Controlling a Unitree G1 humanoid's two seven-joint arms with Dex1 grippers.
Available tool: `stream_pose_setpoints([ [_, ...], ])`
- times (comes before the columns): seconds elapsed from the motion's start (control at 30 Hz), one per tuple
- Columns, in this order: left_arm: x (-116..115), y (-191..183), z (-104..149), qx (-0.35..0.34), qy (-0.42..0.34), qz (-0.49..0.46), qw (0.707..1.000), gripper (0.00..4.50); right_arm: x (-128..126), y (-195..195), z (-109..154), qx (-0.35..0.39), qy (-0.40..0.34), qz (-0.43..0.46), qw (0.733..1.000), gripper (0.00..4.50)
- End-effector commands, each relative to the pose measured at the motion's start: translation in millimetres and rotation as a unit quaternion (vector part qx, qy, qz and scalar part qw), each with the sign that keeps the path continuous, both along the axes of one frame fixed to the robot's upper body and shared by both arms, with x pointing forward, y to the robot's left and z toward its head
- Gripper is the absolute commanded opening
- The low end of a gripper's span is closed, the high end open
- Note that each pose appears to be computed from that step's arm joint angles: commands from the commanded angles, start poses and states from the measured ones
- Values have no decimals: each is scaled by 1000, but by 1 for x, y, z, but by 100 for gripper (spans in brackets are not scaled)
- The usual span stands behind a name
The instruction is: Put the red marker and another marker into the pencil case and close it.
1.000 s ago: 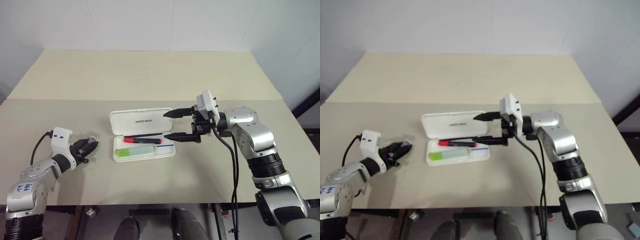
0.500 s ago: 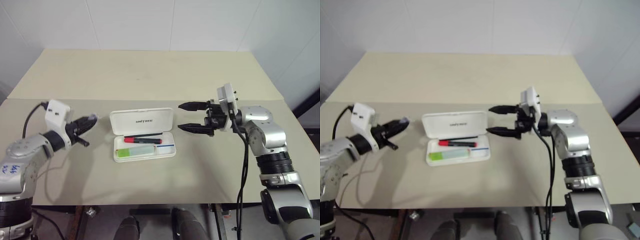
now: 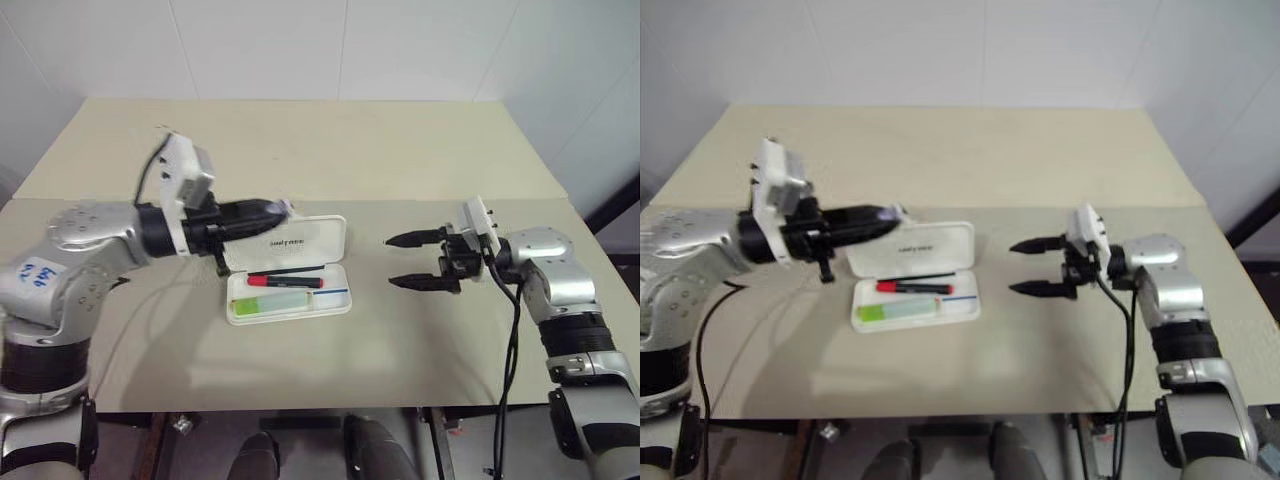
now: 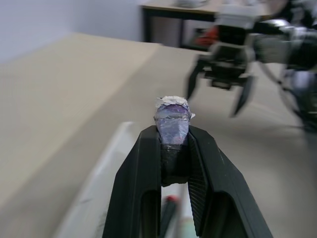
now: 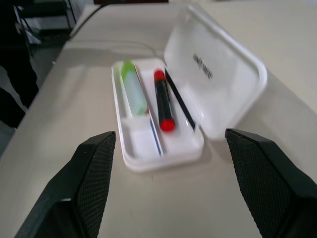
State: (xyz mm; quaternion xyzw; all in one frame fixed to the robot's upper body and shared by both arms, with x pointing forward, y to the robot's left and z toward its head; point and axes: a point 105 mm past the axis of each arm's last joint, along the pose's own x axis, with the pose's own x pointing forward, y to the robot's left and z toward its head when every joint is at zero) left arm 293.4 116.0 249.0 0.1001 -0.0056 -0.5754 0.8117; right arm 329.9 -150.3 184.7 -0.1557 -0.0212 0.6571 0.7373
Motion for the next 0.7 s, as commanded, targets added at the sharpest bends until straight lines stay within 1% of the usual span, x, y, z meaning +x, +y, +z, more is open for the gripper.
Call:
stream_pose_setpoints([
  [0.03, -4, -21, -14, 15, 34, -54, 998, 37, -3, -8, 10, 13, -26, -4, 1000, 450],
  [0.13, -4, -35, -35, 46, 60, -86, 993, 37, -4, -10, 7, 15, -29, -14, 999, 450],
  [0.27, 0, -42, -52, 82, 80, -102, 988, 37, -8, -13, 1, 7, -31, -18, 999, 450],
  [0.33, 12, -43, -60, 106, 82, -85, 987, 37, -10, -15, 0, 10, -30, -20, 999, 450],
  [0.4, 29, -42, -67, 127, 67, -54, 988, 37, -12, -15, 0, 15, -31, -21, 999, 450],
  [0.47, 39, -42, -70, 138, 60, -48, 987, 37, -13, -15, 1, 22, -32, -23, 999, 450],
  [0.7, 39, -53, -71, 151, 63, -81, 983, 37, -22, -14, -8, 17, -25, -13, 999, 450],
])
